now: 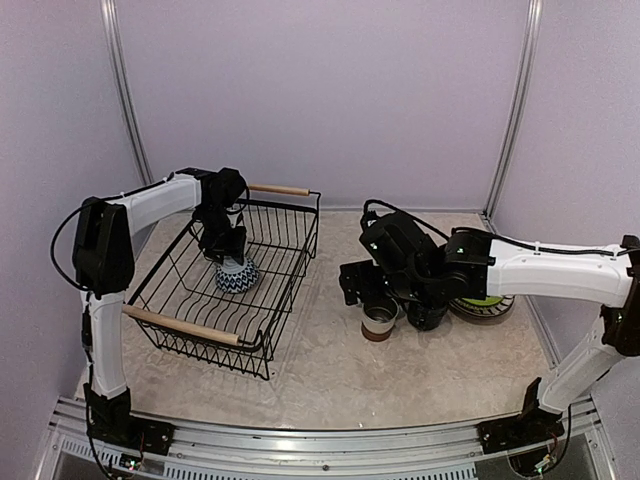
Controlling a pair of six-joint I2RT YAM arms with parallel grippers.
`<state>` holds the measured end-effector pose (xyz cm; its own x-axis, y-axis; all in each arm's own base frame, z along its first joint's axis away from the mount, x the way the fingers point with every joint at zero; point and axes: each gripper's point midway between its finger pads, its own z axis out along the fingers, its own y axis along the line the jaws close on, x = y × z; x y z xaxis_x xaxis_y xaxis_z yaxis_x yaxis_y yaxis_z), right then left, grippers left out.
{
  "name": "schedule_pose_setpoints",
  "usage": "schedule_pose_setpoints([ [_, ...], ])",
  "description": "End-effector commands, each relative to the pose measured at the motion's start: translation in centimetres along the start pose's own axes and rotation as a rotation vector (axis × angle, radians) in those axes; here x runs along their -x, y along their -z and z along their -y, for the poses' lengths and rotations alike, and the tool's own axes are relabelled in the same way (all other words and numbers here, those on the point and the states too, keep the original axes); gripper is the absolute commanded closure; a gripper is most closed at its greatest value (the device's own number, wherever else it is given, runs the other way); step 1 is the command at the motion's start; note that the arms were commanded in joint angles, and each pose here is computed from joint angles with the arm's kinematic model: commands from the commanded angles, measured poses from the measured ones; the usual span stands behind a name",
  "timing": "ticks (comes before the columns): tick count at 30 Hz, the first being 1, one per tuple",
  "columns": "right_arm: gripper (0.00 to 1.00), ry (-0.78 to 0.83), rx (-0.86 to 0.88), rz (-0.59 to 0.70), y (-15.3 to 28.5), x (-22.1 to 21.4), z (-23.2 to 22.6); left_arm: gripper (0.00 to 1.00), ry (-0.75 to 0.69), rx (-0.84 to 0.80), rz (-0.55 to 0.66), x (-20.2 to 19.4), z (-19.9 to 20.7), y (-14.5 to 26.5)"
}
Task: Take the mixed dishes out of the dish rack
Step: Grab the bowl from the dish rack, then pass from the left arm to the right
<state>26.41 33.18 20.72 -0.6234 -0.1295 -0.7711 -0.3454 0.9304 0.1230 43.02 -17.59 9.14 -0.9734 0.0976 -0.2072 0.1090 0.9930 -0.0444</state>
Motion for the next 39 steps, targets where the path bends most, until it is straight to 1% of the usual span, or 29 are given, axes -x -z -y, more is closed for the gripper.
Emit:
schedule_pose_setpoints([
  [1, 0.02, 0.018, 0.022, 0.031, -0.2, 1.4, -1.6, 0.61, 0.0, -0.004, -0.008, -0.4, 0.1, 0.6],
  [6, 0.0, 0.002, 0.069, 0.077, -0.5, 3.4, -3.2, 0.7, 0.004, -0.02, 0.028, -0.1, 0.2, 1.9],
  [9, 0.0, -0.023, 0.123, 0.104, -0.9, 4.5, -4.2, 0.73, 0.007, -0.047, 0.041, -0.1, 0.5, 2.7],
  [17, 0.0, -0.108, 0.315, 0.158, -1.9, 7.8, -6.5, 0.73, 0.026, -0.103, 0.1, 0.2, 0.7, 5.3],
  [25, 0.0, -0.171, 0.461, 0.203, -3.4, 11.1, -8.8, 0.74, 0.052, -0.221, 0.185, 0.5, 1.4, 9.1],
  [31, 0.0, -0.2, 0.567, 0.206, -4.9, 12.8, -10.9, 0.74, 0.051, -0.3, 0.27, 0.8, 1.9, 12.4],
  [34, 0.0, -0.229, 0.627, 0.202, -5.6, 13.2, -11.5, 0.74, 0.052, -0.344, 0.325, 0.9, 2.1, 14.3],
  [39, 0.0, -0.287, 0.731, 0.182, -6.8, 13.5, -12.5, 0.74, 0.043, -0.388, 0.383, 0.8, 2.3, 16.6],
])
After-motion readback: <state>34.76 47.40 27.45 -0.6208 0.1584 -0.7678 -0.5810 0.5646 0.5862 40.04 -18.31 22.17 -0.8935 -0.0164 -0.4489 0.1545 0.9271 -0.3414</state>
